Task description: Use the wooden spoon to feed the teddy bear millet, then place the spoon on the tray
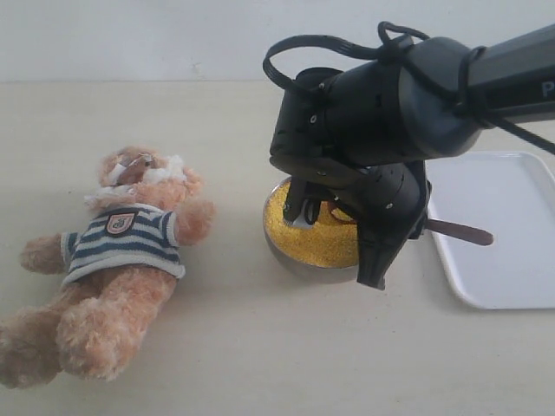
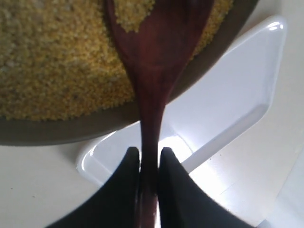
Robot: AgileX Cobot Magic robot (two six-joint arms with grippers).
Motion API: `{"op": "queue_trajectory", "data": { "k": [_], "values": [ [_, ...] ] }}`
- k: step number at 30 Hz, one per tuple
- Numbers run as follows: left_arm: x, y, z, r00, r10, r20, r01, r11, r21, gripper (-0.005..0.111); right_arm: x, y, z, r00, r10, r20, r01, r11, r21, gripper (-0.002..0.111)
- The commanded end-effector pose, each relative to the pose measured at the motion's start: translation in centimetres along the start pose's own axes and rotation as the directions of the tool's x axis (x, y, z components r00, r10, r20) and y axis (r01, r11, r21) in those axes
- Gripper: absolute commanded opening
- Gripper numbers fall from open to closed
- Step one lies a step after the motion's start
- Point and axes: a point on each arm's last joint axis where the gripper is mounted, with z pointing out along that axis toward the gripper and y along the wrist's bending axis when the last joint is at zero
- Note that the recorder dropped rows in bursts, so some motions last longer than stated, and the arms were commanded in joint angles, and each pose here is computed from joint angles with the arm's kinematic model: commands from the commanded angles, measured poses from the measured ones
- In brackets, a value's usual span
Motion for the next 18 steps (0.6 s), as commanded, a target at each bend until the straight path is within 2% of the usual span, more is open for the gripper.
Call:
{"op": "queue_trajectory", "data": {
  "k": [1, 18],
  "values": [
    [0.06, -0.01, 0.0, 1.0, 0.001, 0.001, -0.001, 1.0, -0.004, 0.004, 0.15, 0.06, 0.0, 1.0, 0.002, -0.006, -0.002, 1.0, -0.017, -0.001],
    [0.06, -0.01, 0.0, 1.0, 0.001, 0.001, -0.001, 1.0, -0.004, 0.004, 0.22, 0.25, -0.1, 1.0, 0.0, -0.004, 0.0, 0.999, -0.044, -0.001]
  ]
}}
